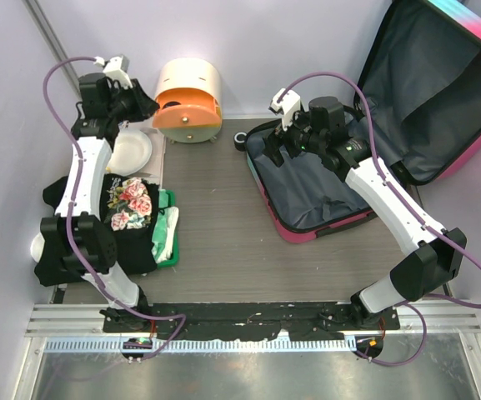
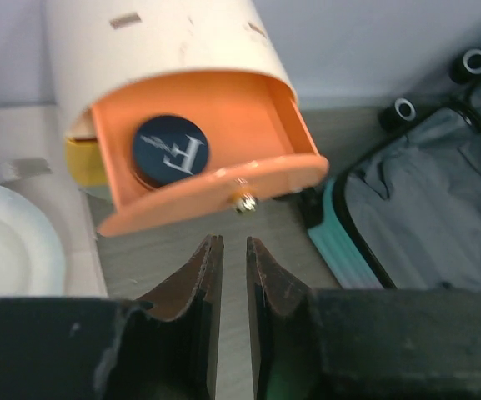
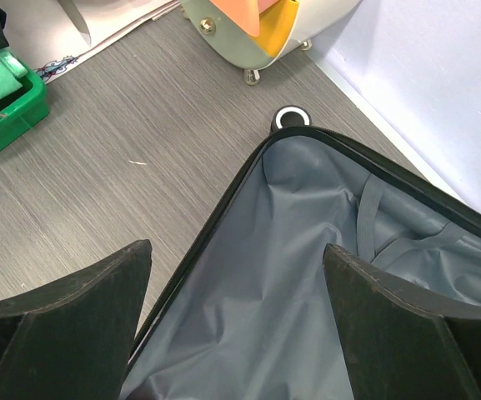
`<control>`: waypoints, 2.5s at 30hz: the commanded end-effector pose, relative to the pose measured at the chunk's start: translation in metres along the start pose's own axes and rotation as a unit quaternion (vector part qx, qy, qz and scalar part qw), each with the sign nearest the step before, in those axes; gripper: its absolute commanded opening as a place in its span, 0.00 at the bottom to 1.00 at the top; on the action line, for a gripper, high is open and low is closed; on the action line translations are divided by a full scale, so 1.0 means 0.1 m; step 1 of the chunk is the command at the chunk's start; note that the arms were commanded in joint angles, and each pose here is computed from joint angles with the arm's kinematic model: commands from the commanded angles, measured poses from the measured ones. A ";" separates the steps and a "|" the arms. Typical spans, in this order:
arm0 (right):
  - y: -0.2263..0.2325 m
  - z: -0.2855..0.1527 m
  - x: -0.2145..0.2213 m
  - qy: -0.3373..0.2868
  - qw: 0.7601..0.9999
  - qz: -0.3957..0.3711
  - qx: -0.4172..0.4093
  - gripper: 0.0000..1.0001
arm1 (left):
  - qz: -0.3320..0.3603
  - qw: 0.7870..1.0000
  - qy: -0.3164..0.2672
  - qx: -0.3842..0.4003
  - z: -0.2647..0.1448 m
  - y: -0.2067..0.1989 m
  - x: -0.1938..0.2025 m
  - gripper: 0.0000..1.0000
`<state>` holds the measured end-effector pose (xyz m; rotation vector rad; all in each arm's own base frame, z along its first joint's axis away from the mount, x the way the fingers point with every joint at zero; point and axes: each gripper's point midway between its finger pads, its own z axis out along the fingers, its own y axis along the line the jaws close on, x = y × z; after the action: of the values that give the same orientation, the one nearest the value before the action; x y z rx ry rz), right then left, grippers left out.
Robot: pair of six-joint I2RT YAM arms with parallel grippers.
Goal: Open, take out, and arrange the luggage
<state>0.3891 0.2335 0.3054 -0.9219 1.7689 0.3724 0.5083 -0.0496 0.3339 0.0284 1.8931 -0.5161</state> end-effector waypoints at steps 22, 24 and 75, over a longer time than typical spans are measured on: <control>-0.13 -0.06 -0.05 -0.010 0.999 -0.001 0.031 0.89 | -0.059 0.998 0.002 0.018 0.90 -0.22 0.25 0.16; -0.13 -0.06 -0.03 -0.008 0.999 -0.002 0.032 0.90 | -0.055 0.998 -0.006 0.017 0.97 -0.20 0.21 0.16; -0.87 -0.81 1.52 0.083 0.936 0.302 0.159 0.97 | 0.101 0.963 0.241 -0.062 -0.71 -0.45 1.52 1.00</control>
<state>0.4050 0.0574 0.2500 -0.1547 2.0973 0.3425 0.3941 -0.1211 0.2477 0.3472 2.3058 -0.3808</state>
